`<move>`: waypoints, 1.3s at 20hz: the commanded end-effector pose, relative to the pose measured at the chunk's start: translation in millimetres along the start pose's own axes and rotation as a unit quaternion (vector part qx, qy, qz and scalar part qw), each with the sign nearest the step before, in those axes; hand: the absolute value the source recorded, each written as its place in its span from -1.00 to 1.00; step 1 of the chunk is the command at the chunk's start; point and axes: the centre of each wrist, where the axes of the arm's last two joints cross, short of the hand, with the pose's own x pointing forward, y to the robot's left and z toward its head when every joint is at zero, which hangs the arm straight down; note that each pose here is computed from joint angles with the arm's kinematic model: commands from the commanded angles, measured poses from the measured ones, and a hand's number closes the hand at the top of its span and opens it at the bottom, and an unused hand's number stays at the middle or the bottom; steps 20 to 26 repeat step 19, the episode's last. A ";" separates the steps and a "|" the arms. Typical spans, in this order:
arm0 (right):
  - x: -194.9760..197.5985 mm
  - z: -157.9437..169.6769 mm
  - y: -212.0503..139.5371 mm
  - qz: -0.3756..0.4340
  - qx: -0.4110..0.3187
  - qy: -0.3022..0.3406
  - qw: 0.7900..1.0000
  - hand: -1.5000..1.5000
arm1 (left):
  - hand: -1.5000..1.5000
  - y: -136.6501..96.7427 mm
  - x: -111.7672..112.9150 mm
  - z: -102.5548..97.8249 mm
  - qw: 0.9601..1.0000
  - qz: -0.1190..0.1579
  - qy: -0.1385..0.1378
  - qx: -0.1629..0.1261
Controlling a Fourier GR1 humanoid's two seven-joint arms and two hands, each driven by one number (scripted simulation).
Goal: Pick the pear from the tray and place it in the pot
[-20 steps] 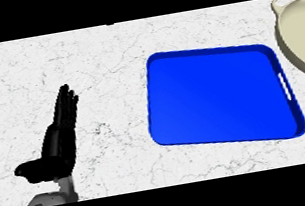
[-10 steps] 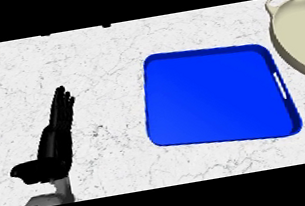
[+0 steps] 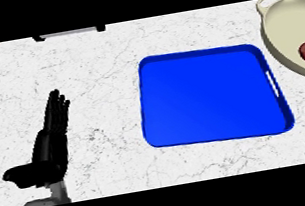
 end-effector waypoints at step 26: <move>-68.8 -6.5 -89.3 -0.068 -0.121 0.018 0.990 -1.00 | 0.00 0.4 -16.6 14.7 1.000 -0.002 -0.001 0.015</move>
